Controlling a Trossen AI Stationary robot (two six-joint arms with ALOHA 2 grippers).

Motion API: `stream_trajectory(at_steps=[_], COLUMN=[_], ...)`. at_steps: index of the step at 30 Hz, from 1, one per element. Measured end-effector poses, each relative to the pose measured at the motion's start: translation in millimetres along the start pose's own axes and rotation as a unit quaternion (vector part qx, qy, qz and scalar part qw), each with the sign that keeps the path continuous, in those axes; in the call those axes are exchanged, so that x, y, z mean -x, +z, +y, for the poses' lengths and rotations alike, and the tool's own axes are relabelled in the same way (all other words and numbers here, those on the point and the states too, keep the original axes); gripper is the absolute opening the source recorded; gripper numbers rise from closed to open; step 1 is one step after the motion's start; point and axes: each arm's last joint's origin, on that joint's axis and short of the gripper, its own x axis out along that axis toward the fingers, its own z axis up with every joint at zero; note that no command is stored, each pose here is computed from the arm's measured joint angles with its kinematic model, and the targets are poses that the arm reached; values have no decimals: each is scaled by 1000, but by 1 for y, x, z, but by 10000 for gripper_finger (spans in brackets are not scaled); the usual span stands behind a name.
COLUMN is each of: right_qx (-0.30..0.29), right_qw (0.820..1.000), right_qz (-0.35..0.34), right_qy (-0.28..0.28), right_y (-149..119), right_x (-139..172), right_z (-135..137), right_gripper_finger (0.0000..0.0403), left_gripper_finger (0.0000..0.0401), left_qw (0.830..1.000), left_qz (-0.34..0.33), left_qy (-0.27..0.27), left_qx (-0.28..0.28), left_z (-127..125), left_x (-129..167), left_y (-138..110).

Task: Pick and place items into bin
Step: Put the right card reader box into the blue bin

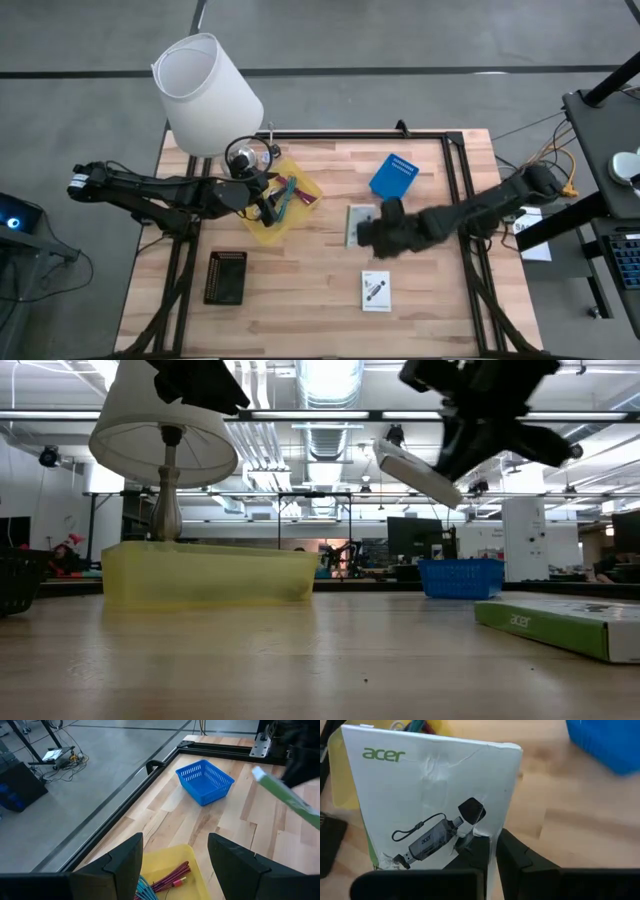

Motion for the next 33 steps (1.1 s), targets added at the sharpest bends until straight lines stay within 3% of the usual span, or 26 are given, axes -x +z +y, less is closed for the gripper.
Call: stream_trajectory(at_steps=[9,14,20,23,29,31,33], right_qx=[102,151,230,311,472,533,599], right_qw=[994,986,966,940,866,829,780], right_qz=[36,68,115,139,161,167,184], right_qy=[5,17,-12,-27,-30,-24,-13], right_y=[83,132,180,198,224,229,230], right_x=[-8,-11,-14,-16,-28,-37,-46], right_z=[-6,-24,-53,-67,-82,-83,-84], right_gripper_finger=[13,12,12,12,12,12,12], left_gripper_finger=[207,207,207,207,207,207,207], left_qw=[1000,1000,1000,1000,1000,999,998], left_qz=[1,0,-3,-6,-20,-30,-46], left_qy=[0,0,0,-1,-4,-6,-8], left_qx=[-1,-1,1,4,19,28,41], left_z=[0,0,1,0,0,-1,-1], left_x=[0,1,1,1,1,1,1], left_y=[0,1,3,3,6,9,12])
